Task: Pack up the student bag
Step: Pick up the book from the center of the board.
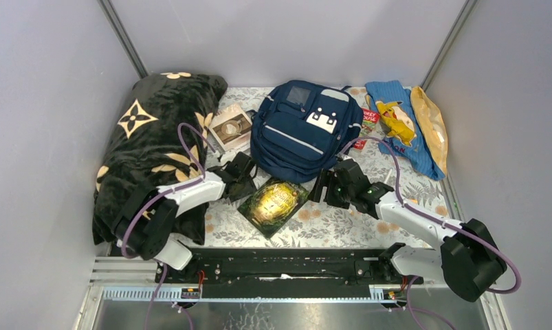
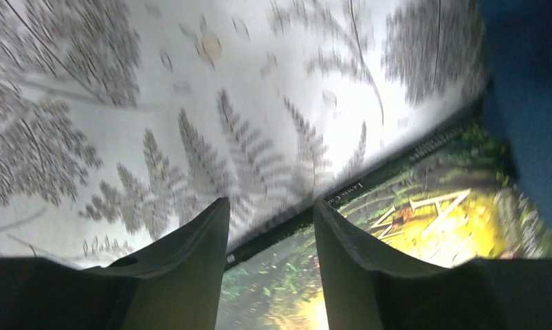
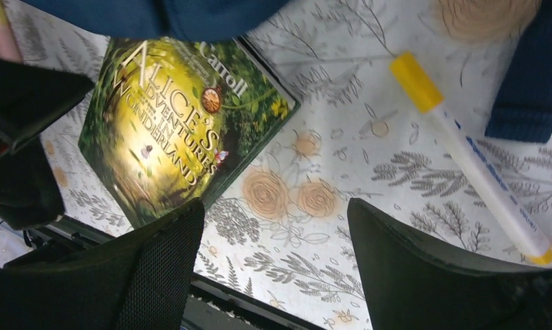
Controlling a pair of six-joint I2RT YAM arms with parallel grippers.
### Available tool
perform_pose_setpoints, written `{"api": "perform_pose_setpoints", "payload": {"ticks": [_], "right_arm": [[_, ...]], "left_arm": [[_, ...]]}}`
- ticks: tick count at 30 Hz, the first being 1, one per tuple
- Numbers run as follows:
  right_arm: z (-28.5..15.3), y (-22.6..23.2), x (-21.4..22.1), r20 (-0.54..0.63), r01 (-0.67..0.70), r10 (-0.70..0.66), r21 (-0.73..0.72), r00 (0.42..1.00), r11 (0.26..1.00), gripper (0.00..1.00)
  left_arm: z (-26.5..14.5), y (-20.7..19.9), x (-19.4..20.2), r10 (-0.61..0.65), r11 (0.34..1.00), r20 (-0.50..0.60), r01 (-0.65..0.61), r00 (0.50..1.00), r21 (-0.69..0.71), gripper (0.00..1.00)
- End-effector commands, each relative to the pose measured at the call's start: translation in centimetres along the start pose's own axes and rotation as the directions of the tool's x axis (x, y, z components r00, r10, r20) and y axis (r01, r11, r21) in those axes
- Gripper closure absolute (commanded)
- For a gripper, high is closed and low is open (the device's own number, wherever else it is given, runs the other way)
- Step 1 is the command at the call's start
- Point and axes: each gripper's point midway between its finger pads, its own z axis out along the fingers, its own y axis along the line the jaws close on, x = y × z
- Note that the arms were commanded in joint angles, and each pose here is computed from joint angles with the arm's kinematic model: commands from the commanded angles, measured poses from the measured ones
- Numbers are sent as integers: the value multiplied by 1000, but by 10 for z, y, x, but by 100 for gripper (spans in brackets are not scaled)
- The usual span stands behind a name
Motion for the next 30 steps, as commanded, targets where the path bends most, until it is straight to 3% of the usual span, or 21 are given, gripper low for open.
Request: {"api": "perform_pose_setpoints", "payload": {"ticks": [1,6,9,12,22,27,30], "right_arm": [[0,-2,14,-29,-101,101,-17,995,995,17],[-5,-6,31,-72,-135,142,94,987,986,19],[2,3,36,-64,-215,216,14,974,976,30],[9,8,38,-73,-248,247,-5,966,969,34],[33,22,47,-87,-359,349,-163,933,919,40],[32,23,49,-89,-338,327,-180,941,924,68],[26,22,46,-65,-338,332,-186,941,923,71]], "left_arm": [[-21,7,63,75,996,-169,-66,983,58,43],[-47,-18,79,206,962,-142,-174,968,211,31],[-54,-28,63,183,950,-63,-160,981,267,22],[-50,-47,55,159,915,-47,-130,986,381,21],[-42,-78,76,261,832,-99,-172,960,527,24],[-55,-86,98,324,773,-156,-166,933,613,25],[-55,-85,107,341,774,-173,-172,924,609,25]]}}
